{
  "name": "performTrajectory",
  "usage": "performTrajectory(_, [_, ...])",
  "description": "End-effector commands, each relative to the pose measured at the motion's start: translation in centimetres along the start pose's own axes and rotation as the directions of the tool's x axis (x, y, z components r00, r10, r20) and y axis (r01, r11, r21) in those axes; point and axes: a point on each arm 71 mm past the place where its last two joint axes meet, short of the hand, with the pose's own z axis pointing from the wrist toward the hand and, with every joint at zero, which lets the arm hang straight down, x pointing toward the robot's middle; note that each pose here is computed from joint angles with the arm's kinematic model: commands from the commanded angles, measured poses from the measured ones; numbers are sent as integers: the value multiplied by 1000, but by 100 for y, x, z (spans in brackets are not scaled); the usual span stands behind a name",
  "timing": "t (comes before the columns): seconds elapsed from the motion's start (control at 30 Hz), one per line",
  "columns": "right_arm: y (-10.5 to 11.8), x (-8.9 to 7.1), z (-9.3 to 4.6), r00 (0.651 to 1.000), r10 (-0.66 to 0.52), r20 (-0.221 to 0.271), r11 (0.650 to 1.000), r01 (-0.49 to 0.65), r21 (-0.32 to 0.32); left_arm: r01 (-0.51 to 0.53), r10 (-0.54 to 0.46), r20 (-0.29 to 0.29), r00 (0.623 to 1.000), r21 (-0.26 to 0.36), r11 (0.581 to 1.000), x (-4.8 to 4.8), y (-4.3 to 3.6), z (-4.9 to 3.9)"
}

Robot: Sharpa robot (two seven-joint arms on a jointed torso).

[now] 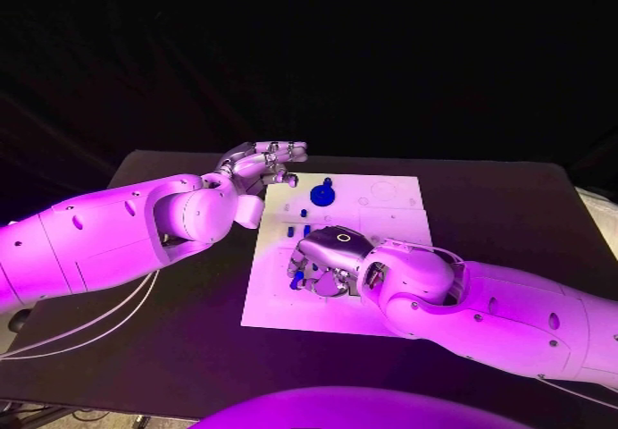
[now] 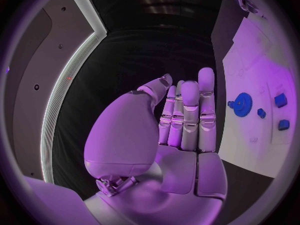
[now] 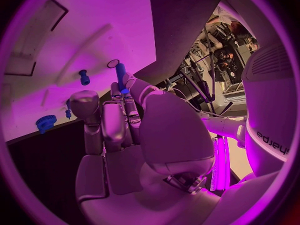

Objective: Assemble the parts on the task board

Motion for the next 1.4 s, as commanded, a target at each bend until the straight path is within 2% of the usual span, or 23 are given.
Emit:
performTrajectory(0.03, [-16, 21, 6, 999, -52, -7, 999, 52, 9, 9, -9, -21, 1000, 4, 1000, 27, -4, 1])
performTrajectory(0.5, [-89, 34, -26, 995, -95, -17, 994, 95, 46, 8, -8, -18, 1000, 2, 1000, 11, -5, 0])
performTrajectory(0.63, [-77, 51, -25, 994, -96, -42, 995, 97, 37, 7, -7, -17, 1000, 2, 1000, 8, -5, 0])
performTrajectory(0.73, [-56, 80, -11, 992, -101, -81, 994, 103, 29, 7, -7, -17, 1000, 1, 1000, 9, -4, 0])
performTrajectory(0.93, [-18, 110, 29, 988, -112, -106, 993, 115, 25, 8, -8, -17, 1000, 1, 1000, 12, -4, 1])
performTrajectory(1.4, [40, 134, 94, 987, -138, -86, 990, 140, 24, 8, -8, -19, 1000, 0, 1000, 18, -3, -1])
